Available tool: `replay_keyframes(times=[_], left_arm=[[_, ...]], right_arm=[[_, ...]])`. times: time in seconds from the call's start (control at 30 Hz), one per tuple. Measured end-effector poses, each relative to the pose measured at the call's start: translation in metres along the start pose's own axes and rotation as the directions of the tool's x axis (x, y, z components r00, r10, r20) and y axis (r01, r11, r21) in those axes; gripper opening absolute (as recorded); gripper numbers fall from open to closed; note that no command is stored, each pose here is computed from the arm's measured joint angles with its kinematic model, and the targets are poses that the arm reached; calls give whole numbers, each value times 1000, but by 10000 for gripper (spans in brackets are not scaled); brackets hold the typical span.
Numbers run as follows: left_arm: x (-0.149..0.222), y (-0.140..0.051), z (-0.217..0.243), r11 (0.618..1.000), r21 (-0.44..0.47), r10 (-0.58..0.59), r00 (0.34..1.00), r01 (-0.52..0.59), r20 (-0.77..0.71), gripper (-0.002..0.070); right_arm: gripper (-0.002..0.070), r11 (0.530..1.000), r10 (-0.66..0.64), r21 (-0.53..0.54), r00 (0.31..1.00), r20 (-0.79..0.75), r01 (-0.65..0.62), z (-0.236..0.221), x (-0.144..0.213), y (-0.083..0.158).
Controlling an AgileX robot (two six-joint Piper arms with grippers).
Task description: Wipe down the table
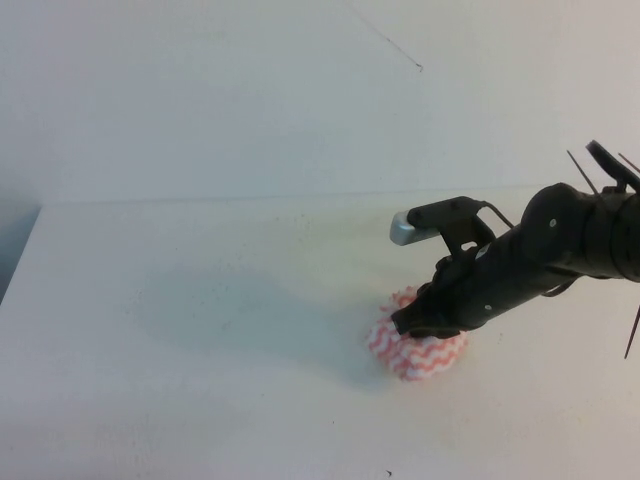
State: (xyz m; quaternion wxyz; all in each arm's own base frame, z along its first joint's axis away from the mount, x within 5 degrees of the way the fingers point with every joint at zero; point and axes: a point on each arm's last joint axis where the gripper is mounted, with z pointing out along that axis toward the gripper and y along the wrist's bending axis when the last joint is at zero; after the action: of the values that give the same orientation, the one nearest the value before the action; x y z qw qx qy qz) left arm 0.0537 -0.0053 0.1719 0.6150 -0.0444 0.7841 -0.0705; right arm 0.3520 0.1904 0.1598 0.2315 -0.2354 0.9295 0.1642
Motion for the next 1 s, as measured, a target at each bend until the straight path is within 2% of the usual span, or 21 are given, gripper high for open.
replay_keyframes(times=[0.2,0.27,0.47,0.63,0.73,0.8,0.87,1.0], left_arm=[[0,0,0,1000,0,0,1000,0,0,1],[0,0,0,1000,0,0,1000,0,0,1],[0,0,0,1000,0,0,1000,0,0,0],[0,0,0,1000,0,0,1000,0,0,0],[0,0,0,1000,0,0,1000,0,0,0],[0,0,0,1000,0,0,1000,0,0,0],[0,0,0,1000,0,0,1000,0,0,0],[0,0,0,1000,0,0,1000,0,0,0]], right_arm=[[44,999,-2,-38,998,-58,0,0,5,3],[88,999,-2,-42,998,-68,0,0,6,4],[302,999,6,-53,996,-90,-11,0,8,5],[342,998,-22,-54,999,-42,20,-22,-1,10],[330,997,-63,-42,997,45,65,-53,-16,16],[291,994,-108,-18,989,105,111,-76,-26,20],[236,987,-158,14,973,171,158,-104,-34,25],[71,964,-264,101,914,309,244,-170,-43,36]])
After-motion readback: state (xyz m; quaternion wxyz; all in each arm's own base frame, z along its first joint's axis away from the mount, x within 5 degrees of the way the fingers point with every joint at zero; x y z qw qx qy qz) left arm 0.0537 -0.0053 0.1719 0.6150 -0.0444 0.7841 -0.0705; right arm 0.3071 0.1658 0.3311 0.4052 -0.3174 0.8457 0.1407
